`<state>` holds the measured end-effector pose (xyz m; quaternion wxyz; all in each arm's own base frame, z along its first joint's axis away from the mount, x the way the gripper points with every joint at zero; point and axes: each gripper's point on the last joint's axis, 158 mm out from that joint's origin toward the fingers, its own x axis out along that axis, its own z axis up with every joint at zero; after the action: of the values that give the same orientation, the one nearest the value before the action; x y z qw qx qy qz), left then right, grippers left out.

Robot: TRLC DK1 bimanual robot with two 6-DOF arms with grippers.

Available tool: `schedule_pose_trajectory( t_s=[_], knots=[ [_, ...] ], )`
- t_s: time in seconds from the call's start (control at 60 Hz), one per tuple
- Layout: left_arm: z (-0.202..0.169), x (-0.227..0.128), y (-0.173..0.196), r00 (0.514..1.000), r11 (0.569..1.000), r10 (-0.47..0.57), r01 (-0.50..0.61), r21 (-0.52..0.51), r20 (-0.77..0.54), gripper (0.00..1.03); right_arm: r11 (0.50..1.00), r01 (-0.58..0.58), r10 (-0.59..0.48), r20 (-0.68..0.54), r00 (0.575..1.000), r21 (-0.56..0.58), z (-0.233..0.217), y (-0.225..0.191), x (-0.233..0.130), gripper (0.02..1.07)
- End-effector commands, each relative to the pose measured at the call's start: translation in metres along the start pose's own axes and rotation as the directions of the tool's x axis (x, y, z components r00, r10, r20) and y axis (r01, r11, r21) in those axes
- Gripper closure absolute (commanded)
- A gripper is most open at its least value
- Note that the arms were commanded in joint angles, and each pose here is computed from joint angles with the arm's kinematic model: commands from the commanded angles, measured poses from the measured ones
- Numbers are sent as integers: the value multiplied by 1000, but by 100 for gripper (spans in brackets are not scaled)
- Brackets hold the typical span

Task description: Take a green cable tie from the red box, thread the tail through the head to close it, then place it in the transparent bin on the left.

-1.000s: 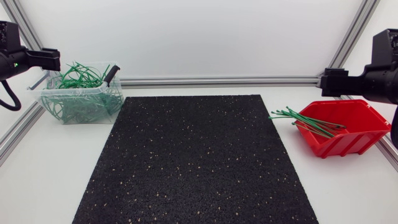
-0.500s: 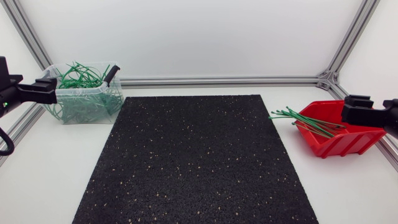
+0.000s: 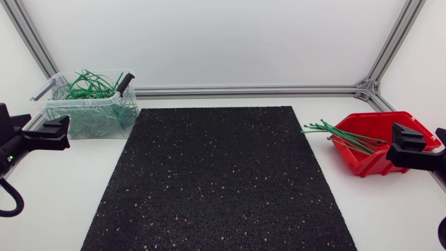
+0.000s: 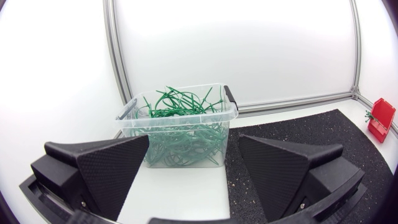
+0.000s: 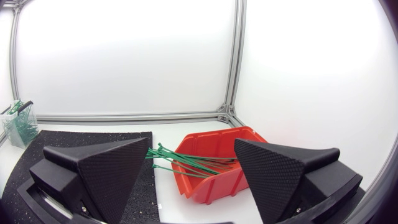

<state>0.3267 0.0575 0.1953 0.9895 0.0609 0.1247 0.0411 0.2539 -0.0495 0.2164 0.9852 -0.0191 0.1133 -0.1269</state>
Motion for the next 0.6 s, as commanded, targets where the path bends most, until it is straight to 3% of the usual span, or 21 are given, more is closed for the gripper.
schedule_pose_trajectory(
  t_s=[0.0,0.583],
  knots=[
    [-3,-8,-4,1000,1000,-4,4,-24,27,3,1000,-17,18,13,1000,-13,-11,4,1,7],
    [-41,-42,-35,995,996,-47,53,-67,91,3,976,-217,212,152,965,12,-58,45,3,7]
  ],
)
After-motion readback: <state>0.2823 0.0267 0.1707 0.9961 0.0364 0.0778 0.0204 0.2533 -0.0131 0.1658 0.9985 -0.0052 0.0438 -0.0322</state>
